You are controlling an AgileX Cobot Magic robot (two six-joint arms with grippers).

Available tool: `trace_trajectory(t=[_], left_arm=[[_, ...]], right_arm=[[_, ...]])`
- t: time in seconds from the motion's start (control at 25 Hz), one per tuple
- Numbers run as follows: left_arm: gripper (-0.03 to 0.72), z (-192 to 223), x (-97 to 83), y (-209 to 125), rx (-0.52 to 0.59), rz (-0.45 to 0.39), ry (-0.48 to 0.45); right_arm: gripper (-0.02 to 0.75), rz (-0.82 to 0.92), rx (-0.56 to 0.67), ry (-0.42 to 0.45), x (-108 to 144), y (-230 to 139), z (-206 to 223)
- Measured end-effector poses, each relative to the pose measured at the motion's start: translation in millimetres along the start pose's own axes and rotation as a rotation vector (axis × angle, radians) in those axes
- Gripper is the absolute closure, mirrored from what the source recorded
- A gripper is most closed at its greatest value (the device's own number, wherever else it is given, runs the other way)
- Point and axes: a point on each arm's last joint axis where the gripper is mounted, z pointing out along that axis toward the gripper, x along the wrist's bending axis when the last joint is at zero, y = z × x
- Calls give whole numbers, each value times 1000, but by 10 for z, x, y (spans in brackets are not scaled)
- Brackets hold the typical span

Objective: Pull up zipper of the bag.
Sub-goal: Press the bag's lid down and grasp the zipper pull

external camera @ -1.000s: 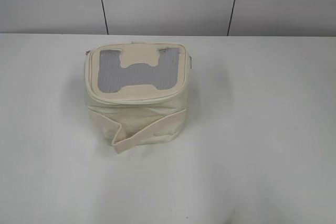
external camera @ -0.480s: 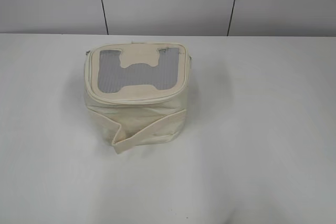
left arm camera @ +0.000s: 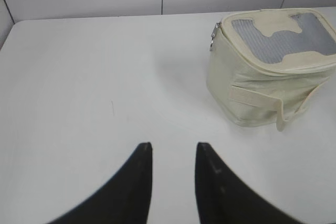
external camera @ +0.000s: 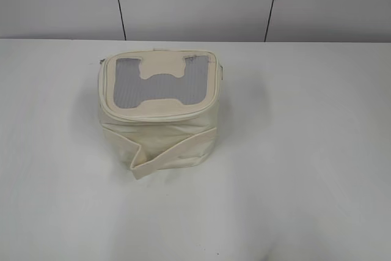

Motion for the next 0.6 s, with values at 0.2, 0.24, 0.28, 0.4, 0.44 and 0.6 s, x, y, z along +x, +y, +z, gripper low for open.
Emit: trace_trajectory(t=[0.2,0.24,0.28,0.4,0.44,0.6], left_arm=[[459,0,0,0,0,0,0],[459,0,0,0,0,0,0],[459,0,0,0,0,0,0],[459,0,0,0,0,0,0],[459,0,0,0,0,0,0],[459,0,1,0,0,3,-7]], right_arm=[[178,37,-12,65,59,13,-3],[184,49,-19,89,79,26,-3],[194,64,-16,119,103,54,12],[212,55,23,214,158,242,219],[214,41,33,242,164,343,349],[219,-16,93,347,161,765,1069]])
